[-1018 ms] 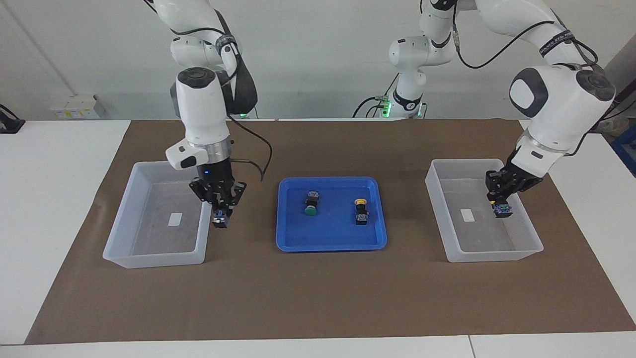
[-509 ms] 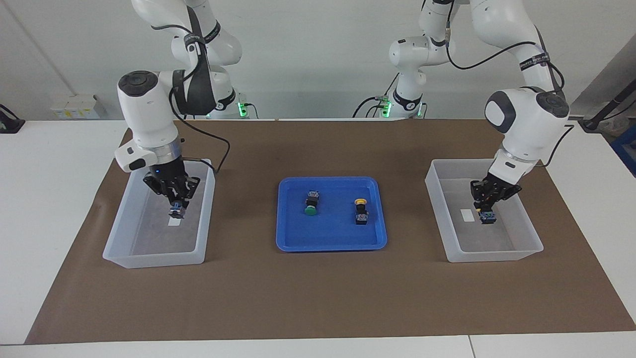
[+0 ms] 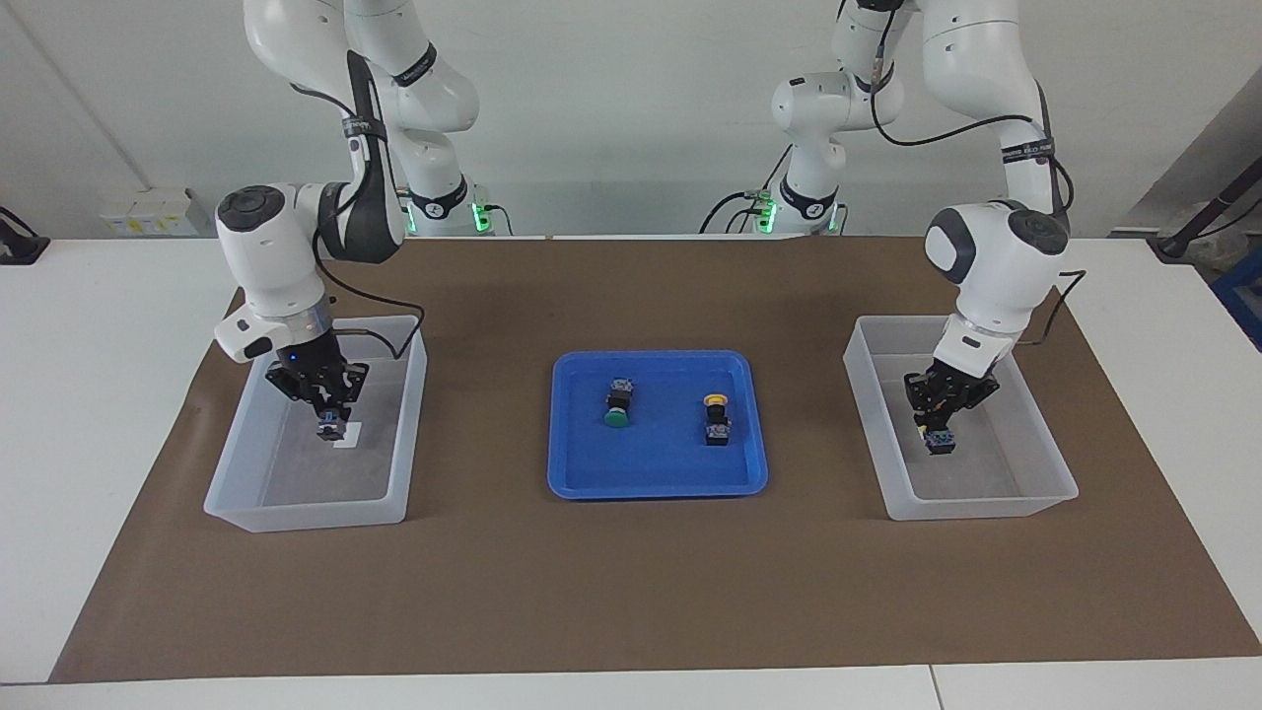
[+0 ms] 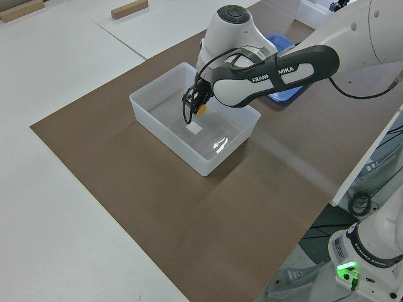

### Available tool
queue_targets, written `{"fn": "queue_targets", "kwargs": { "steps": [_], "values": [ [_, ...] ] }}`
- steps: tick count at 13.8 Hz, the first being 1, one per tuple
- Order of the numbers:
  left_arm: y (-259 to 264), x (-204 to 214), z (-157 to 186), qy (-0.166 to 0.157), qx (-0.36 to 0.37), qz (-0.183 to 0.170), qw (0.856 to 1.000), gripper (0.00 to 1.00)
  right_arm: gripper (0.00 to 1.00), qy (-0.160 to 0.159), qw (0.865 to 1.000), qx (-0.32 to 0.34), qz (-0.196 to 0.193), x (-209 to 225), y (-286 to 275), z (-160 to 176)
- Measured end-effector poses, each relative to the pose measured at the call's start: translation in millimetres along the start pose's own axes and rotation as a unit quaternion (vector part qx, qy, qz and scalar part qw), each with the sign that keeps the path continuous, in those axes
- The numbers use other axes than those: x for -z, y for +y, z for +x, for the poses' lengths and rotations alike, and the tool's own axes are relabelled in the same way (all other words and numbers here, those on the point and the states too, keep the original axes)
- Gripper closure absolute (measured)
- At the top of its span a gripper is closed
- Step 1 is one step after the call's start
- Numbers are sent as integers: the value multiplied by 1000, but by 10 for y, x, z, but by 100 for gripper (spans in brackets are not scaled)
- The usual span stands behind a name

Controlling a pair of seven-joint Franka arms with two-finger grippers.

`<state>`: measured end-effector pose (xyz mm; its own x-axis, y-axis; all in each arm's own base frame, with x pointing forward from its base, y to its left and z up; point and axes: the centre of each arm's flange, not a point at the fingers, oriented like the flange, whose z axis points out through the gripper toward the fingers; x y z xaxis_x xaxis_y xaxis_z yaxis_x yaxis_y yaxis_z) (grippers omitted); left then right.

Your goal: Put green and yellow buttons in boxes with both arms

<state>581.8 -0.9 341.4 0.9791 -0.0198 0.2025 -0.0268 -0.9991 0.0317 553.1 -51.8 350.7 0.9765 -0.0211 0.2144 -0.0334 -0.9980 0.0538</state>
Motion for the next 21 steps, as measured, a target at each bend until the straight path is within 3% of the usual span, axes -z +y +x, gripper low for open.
{"fn": "queue_targets", "kwargs": {
  "steps": [5, 6, 7, 8, 11, 12, 13, 14, 18, 21],
  "values": [
    [203, -92, -2, -1, 26, -2, 1000, 67, 69, 5, 1000, 1, 6, -317, -14, -53],
    [205, -92, -2, -1, 26, -2, 1000, 67, 64, 6, 1000, 2, 7, -319, -28, -47],
    [205, -92, -2, -1, 26, -2, 1000, 67, 52, 9, 1000, 3, 7, -299, -36, -26],
    [203, -88, 2, -1, 26, -2, 1000, 60, 42, 14, 1000, 4, 7, -262, -40, 12],
    [143, -57, 32, 1, 29, 0, 1000, 27, 4, 32, 999, 10, 6, -39, -107, 153],
    [121, -9, 72, -3, 29, 1, 1000, 15, 0, 26, 1000, 11, 6, 70, -172, 196],
    [150, 109, 164, -14, 26, 0, 1000, 4, 0, 17, 1000, 8, 6, 229, -262, 257],
    [254, 298, 293, -28, 20, -4, 999, 0, 0, 9, 1000, 3, 6, 428, -388, 326],
    [801, 1145, 677, -48, 29, -13, 998, 0, 0, 7, 999, -38, 18, 1070, -1221, 505],
    [1345, 1303, 667, -46, 39, -18, 998, 0, 0, 3, 997, -68, 29, 1084, -1797, 412]
  ]
}}
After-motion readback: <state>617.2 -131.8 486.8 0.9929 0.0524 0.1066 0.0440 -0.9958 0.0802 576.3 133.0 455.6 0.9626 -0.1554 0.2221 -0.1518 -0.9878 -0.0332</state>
